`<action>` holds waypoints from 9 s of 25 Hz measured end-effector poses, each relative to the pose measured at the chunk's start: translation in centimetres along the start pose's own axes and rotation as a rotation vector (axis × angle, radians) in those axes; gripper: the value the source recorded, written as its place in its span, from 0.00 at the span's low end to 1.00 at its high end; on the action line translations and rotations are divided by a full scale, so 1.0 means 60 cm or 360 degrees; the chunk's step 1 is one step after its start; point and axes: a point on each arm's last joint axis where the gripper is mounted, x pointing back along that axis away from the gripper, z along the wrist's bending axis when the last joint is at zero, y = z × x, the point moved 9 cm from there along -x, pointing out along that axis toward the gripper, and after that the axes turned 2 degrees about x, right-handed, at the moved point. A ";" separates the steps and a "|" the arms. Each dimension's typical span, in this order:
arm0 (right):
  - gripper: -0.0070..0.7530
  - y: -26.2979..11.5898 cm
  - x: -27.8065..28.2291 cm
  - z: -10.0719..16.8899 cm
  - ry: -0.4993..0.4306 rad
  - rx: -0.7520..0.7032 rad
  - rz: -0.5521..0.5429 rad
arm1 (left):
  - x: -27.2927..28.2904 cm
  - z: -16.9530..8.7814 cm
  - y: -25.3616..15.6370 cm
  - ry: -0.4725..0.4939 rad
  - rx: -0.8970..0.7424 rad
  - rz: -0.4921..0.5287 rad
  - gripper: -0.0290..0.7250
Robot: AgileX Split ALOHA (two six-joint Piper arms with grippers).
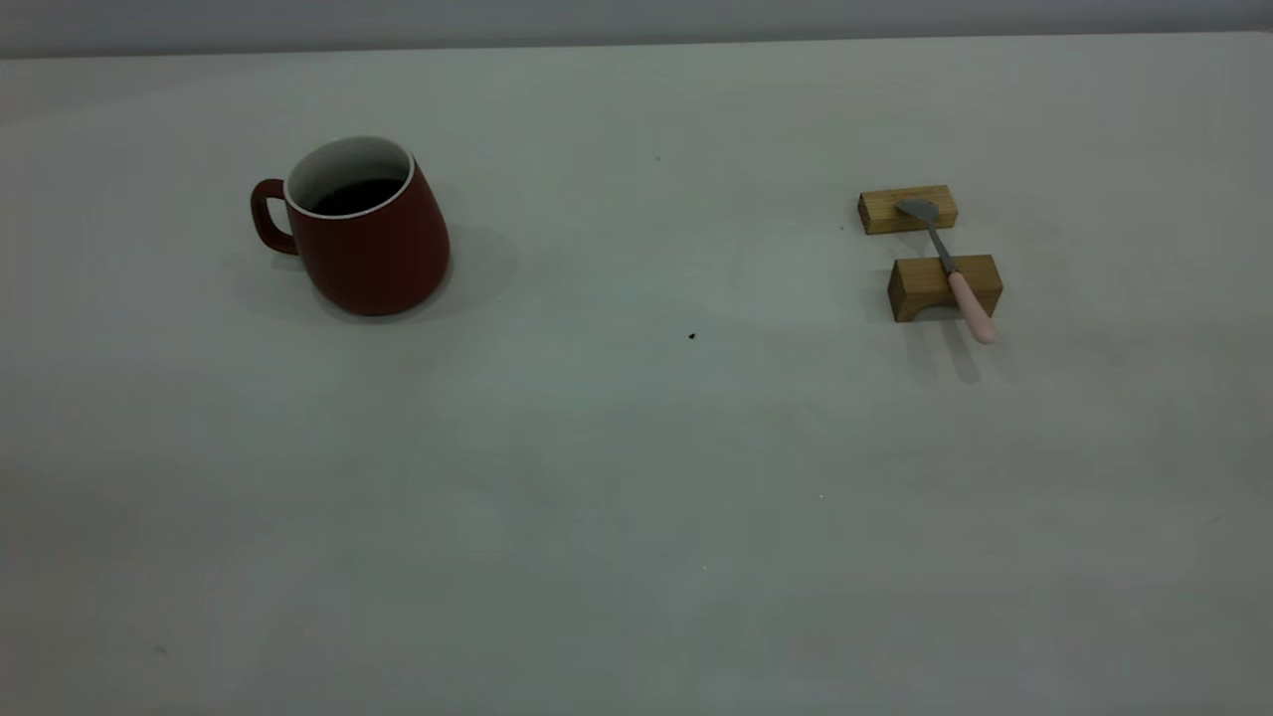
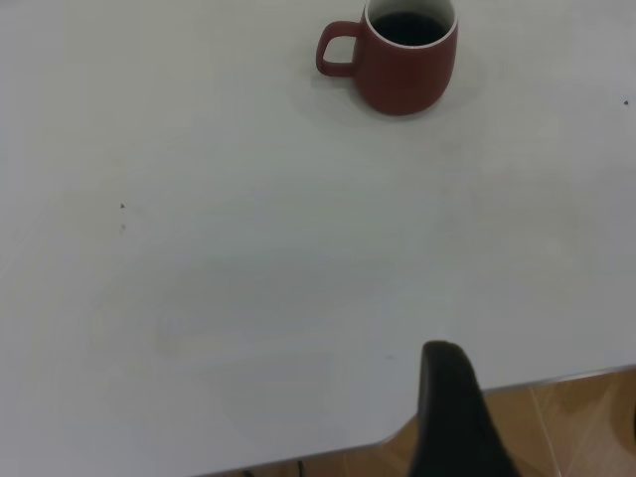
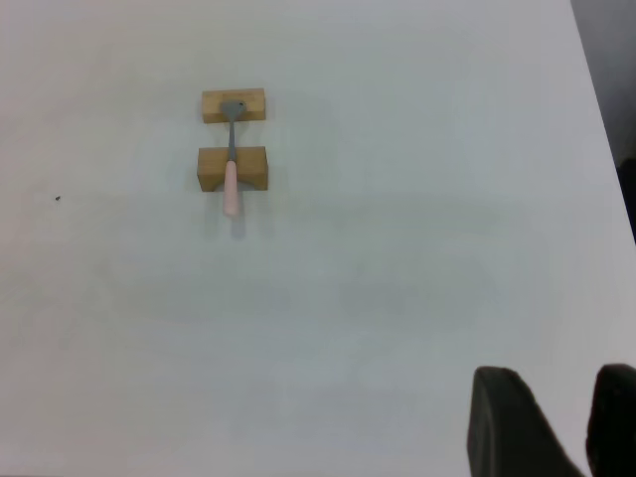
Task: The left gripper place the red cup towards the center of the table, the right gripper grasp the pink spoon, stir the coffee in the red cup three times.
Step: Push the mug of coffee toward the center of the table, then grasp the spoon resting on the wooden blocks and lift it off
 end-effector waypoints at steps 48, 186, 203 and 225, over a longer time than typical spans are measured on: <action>0.32 0.000 0.000 0.000 0.0000 0.0000 0.0000 | -0.019 0.033 0.056 0.0182 0.0214 0.0145 0.70; 0.32 0.000 0.000 0.000 0.0000 -0.0002 0.0000 | -0.067 -0.050 0.074 -0.0266 -0.0262 0.0754 0.70; 0.32 0.000 0.000 0.000 0.0000 0.0000 0.0000 | -0.028 -0.029 0.000 -0.0274 -0.0297 0.0291 0.70; 0.81 0.105 -0.086 0.065 0.0361 -0.0042 0.0238 | 0.000 0.000 0.000 0.0050 -0.0014 0.0004 0.70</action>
